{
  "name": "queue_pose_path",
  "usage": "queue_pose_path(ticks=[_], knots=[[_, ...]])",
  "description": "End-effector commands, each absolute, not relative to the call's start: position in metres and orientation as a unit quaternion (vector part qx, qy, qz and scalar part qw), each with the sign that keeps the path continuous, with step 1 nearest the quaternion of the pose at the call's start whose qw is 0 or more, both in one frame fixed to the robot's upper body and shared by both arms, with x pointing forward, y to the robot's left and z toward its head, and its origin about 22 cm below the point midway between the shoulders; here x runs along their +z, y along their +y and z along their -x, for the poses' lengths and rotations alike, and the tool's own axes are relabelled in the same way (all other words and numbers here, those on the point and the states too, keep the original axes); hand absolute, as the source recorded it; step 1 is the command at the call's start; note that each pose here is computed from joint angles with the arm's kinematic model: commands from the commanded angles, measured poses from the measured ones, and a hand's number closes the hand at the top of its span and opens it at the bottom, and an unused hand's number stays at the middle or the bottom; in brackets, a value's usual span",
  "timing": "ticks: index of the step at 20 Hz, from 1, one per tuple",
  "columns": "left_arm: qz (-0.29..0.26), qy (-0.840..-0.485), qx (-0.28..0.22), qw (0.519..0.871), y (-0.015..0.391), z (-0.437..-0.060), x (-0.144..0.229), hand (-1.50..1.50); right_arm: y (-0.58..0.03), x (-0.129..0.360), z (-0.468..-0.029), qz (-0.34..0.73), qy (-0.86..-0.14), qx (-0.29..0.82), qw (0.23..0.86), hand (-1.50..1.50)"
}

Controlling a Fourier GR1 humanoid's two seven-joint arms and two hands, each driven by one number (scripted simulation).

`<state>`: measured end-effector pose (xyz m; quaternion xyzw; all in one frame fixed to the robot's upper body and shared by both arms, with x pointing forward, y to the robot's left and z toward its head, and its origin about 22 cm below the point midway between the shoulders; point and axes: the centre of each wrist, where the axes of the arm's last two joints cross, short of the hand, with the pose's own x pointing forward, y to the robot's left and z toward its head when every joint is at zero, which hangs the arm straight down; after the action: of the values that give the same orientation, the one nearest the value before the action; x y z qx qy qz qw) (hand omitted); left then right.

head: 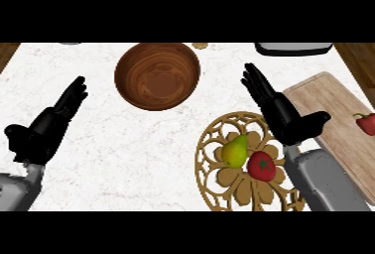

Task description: Pick the tomato from the placemat and place it in the bowl

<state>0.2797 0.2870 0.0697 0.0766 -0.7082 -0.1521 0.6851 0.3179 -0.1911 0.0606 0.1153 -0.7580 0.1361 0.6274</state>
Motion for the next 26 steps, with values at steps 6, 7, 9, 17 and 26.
queue_pose_path(ticks=[6, 7, 9, 17, 26], knots=[[-0.043, -0.75, 0.018, 0.66, 0.303, -0.277, 0.075, 0.0, -0.26, 0.03, -0.292, 0.132, -0.673, -0.176, 0.706, -1.5], [-0.042, -0.743, -0.02, 0.667, 0.294, -0.28, 0.076, 0.0, -0.325, -0.005, -0.272, 0.289, -0.584, 0.038, 0.758, -1.5], [-0.021, -0.745, 0.029, 0.666, 0.295, -0.277, 0.074, 0.0, -0.333, -0.023, -0.255, 0.353, -0.534, -0.139, 0.755, -1.5], [0.026, -0.751, 0.029, 0.66, 0.288, -0.27, 0.063, 0.0, -0.335, 0.023, -0.24, 0.488, -0.526, -0.11, 0.688, -1.5], [0.05, -0.751, 0.018, 0.658, 0.286, -0.266, 0.067, 0.0, -0.316, 0.043, -0.237, 0.346, -0.283, 0.149, 0.882, -1.5]])
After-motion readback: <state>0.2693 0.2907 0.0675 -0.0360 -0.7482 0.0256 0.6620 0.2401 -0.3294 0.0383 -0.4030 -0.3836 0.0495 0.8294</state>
